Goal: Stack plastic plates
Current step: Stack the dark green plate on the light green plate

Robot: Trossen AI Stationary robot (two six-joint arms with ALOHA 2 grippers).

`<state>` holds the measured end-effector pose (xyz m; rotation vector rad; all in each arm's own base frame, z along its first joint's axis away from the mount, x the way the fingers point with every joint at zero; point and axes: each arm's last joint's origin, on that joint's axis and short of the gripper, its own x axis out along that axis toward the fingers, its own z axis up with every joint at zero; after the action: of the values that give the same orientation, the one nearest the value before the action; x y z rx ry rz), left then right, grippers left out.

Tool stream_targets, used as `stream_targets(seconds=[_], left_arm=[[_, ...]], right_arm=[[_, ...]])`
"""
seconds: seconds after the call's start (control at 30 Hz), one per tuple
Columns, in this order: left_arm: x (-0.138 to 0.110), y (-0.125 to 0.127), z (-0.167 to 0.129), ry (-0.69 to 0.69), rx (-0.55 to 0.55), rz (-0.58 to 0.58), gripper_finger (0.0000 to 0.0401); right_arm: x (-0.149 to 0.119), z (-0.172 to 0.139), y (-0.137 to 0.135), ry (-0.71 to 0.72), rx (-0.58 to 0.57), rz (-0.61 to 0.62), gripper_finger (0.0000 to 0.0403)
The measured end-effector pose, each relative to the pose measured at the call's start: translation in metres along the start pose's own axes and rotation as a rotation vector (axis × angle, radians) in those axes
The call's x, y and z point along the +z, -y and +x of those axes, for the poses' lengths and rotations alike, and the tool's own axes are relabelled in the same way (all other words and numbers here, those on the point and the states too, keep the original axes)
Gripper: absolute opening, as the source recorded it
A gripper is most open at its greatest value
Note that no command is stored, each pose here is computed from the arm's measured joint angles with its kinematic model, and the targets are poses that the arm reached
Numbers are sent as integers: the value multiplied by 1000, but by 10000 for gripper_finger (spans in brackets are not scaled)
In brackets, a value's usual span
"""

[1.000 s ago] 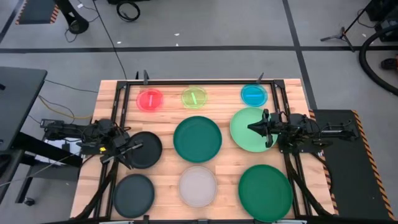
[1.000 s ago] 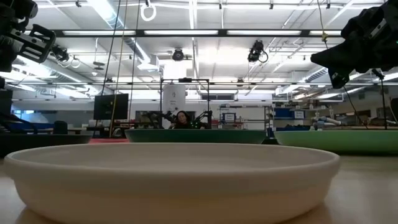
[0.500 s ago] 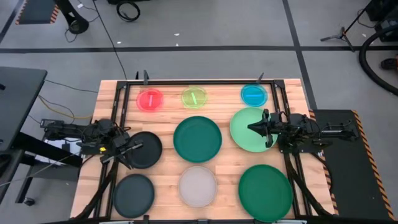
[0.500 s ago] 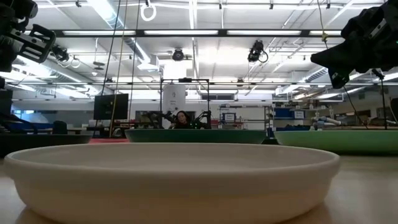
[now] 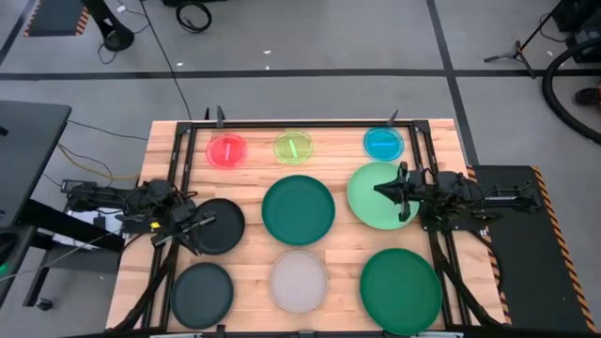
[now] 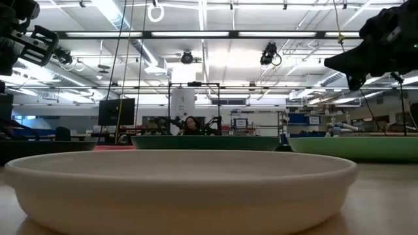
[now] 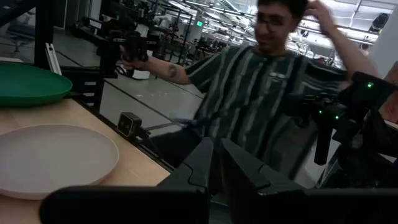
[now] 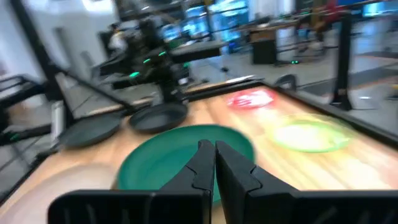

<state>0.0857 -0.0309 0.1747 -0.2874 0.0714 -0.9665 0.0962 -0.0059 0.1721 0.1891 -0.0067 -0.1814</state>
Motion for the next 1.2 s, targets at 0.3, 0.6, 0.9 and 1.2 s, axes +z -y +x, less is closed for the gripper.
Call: stream_targets(seconds=[0.3,0.6,0.9,1.2], left_arm=[[0,0,0,0,0,0,38],[0,0,0,0,0,0,38],[0,0,0,0,0,0,38],[0,0,0,1,-1,1,38]], right_arm=[[1,0,-3,-4,80,156,24],[10,16,-31,-31,296,129,11],[42,72,-121,-207,243,-254,31],[13,152,-176,-763,215,-592,129]])
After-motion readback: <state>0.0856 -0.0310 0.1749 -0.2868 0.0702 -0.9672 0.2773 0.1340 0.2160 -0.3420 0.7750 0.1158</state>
